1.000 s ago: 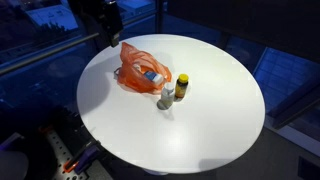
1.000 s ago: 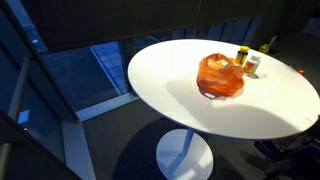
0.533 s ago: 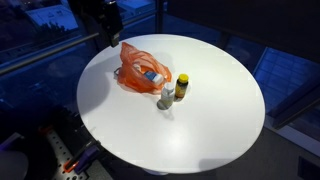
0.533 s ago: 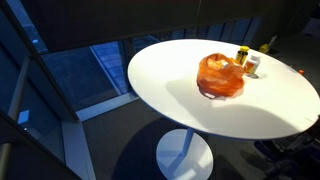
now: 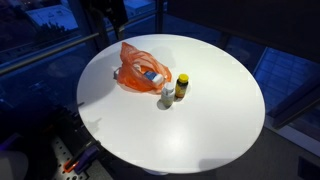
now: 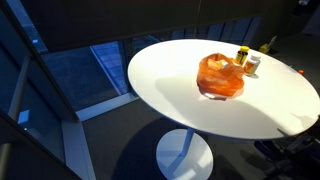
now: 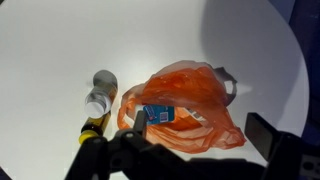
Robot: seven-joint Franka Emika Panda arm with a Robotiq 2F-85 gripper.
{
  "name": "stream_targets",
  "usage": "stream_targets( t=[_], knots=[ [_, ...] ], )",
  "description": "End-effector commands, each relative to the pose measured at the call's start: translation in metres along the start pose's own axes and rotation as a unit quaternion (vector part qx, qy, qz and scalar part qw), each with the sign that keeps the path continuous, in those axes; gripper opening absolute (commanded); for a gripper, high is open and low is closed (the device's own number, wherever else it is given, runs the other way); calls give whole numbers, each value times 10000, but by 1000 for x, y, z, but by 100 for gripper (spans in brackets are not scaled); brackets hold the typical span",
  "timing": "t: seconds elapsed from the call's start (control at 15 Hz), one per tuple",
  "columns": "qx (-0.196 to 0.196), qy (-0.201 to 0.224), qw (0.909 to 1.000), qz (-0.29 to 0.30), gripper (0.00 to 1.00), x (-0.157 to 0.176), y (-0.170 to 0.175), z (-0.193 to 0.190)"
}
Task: Remove the blue bottle from the plastic bag and put it on the table
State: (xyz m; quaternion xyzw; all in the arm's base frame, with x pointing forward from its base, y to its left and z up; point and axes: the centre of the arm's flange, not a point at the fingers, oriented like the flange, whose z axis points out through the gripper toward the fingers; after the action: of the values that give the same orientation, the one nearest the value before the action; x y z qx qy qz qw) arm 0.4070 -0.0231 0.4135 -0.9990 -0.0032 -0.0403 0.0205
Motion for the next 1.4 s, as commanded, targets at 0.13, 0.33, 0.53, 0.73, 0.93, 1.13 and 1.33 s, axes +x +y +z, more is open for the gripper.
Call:
stream_targets(
  t=[0.13, 0.33, 0.53, 0.73, 0.93, 1.13, 1.33],
  knots=[
    [-172, 54, 9990, 416, 100, 54, -10, 13],
    [-210, 78, 9983, 547, 100, 74, -5, 27],
    [-235, 29, 9973, 702, 100, 93, 3, 46],
    [-280, -80, 9956, 895, 100, 105, 14, 71],
    [-324, -171, 9930, 1126, 100, 112, 23, 99],
    [-441, -194, 9881, 1462, 100, 115, 29, 126],
    [-566, -64, 9796, 1928, 100, 116, 32, 143]
  ],
)
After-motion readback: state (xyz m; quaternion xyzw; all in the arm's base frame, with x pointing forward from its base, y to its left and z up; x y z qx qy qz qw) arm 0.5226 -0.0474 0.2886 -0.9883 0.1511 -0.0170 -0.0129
